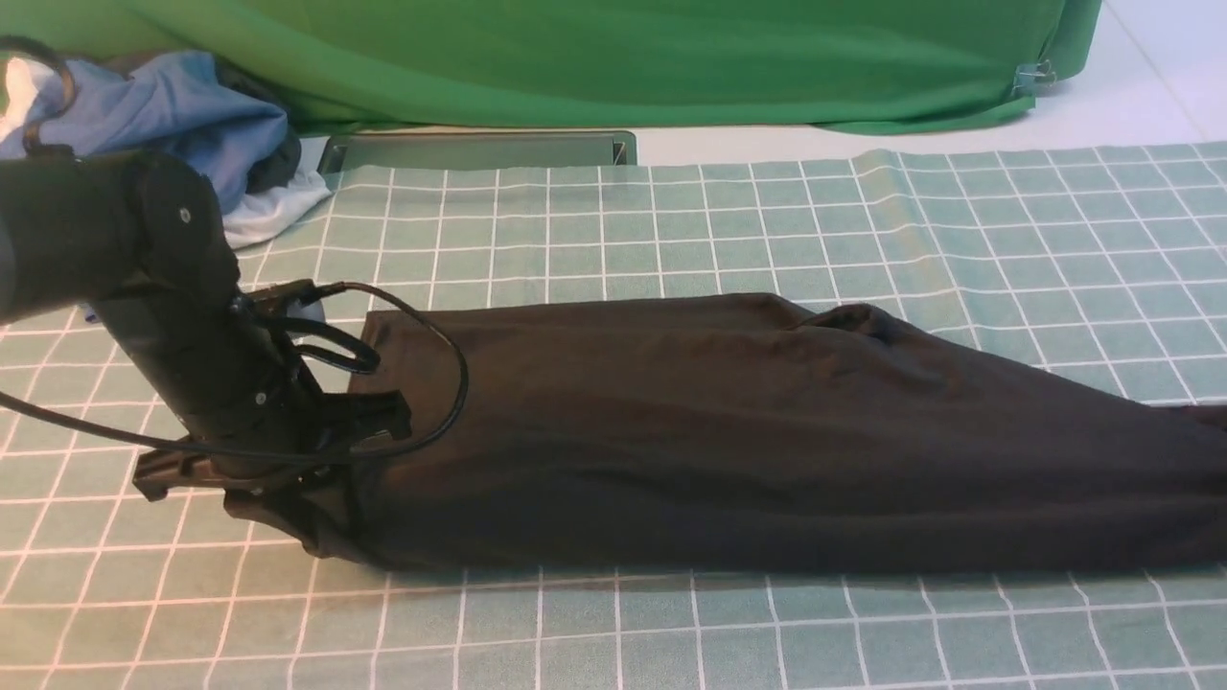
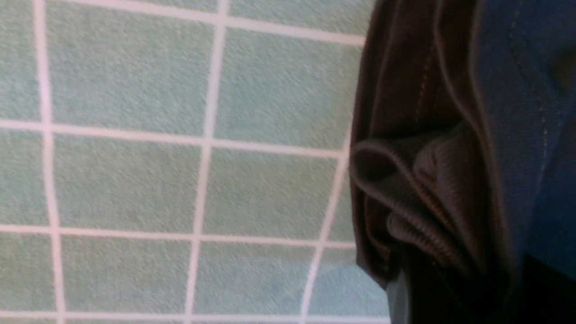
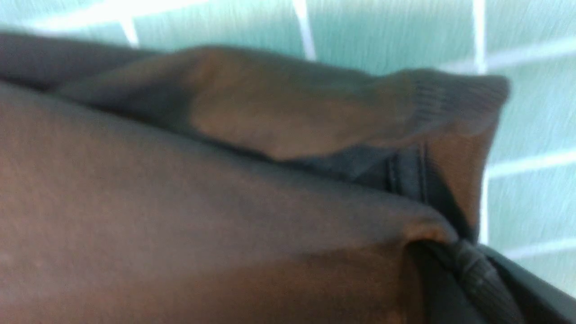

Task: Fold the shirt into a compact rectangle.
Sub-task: 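Fold the right end of the dark garment over onto its left end with the right gripper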

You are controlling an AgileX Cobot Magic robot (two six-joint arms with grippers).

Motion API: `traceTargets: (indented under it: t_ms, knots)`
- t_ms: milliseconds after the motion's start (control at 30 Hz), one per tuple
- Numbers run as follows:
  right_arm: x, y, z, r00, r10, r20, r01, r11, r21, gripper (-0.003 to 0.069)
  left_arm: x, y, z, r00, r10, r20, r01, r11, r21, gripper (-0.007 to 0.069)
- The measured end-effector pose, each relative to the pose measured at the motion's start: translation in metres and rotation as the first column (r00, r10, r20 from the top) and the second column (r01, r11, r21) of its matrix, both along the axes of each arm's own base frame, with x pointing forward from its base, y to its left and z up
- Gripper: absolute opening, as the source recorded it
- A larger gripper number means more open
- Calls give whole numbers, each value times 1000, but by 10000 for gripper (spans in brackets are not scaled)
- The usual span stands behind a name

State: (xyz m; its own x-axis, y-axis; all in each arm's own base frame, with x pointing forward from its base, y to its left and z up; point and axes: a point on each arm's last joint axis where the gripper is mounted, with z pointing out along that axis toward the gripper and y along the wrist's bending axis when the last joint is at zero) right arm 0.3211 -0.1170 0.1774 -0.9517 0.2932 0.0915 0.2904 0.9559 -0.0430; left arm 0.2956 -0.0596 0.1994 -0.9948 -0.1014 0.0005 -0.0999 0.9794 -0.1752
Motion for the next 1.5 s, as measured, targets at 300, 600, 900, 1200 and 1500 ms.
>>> traceTargets:
  t_ms: [300,600,900,1200,1500]
  knots:
    - [-48,11,-4,1000,-5,13,5,1000,-27,104,-33,4,-25,994,-4,-113,5,1000,5,107]
    - [-55,11,2,998,0,67,4,998,-59,104,-41,4,-33,994,28,-101,-30,999,-17,107]
    - [-52,7,3,995,18,99,-8,994,-105,104,-43,3,-19,998,52,-30,-54,997,-50,115]
    - [-54,-22,16,988,-78,133,97,984,-146,104,-49,6,37,979,67,192,-53,996,-76,350]
    - [-57,-33,39,972,-134,193,164,975,-150,104,-40,7,86,930,75,361,-48,995,-83,506]
